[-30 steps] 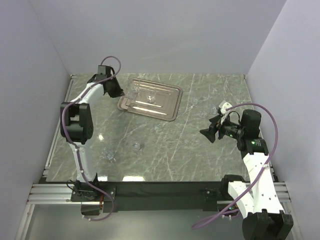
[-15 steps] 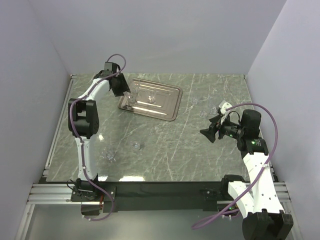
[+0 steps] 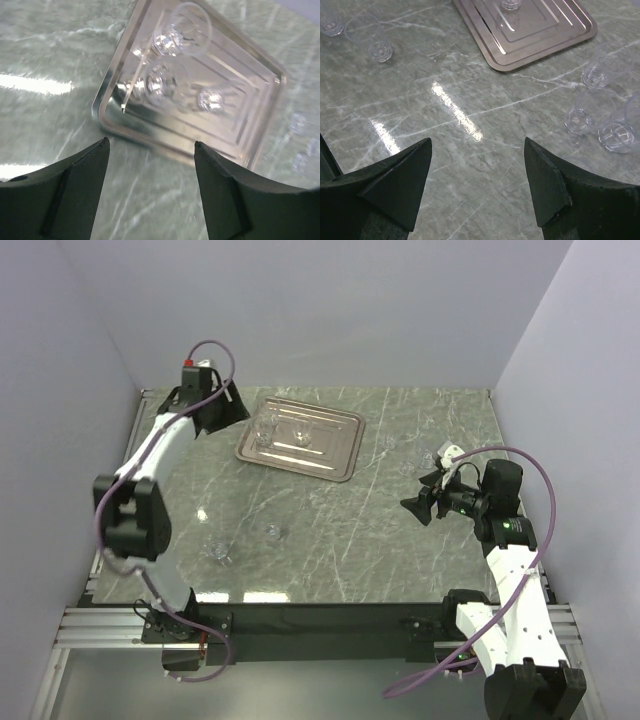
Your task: Place the glasses into the tray
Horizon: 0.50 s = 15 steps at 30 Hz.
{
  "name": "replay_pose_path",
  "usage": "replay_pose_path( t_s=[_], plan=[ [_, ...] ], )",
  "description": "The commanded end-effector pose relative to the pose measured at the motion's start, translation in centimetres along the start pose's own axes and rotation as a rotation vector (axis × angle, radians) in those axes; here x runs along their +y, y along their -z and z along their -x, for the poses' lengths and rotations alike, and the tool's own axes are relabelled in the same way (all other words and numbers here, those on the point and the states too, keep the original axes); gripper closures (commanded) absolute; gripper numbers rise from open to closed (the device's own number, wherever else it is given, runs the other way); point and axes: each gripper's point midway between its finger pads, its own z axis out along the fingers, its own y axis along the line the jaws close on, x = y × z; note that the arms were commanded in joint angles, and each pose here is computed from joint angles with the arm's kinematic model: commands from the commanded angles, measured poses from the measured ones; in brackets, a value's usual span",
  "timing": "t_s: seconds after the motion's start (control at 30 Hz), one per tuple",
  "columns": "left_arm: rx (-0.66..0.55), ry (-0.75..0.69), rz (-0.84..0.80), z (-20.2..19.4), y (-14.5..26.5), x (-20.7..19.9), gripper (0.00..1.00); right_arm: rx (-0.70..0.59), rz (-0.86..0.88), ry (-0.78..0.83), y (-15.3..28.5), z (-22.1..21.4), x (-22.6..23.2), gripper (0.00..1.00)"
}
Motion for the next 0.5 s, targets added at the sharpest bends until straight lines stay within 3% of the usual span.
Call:
replay_pose_path(
  t_s=[0.0,0.1,0.3,0.47],
  plan=[
    [-0.167,-0.02,-0.052,2.7,5.5,-0.8,0.26,-0.019,-0.024,0.037,0.4,0.9,-0.5,0.19],
    [-0.203,-0.002,-0.067,1.4,8.9,-0.4,0.23,-0.02,-0.022,0.034,0.4,0.8,-0.5,0.19],
    [-0.227,0.095,-0.05,-3.0,13.8,1.8,0.01,-0.023,-0.024,0.036,0.4,0.9,-0.4,0.2],
    [-0.205,0.22,-0.014,-6.5,15.9,3.7,0.01,-0.022,-0.029,0.036,0.4,0.9,-0.5,0.19]
  ],
)
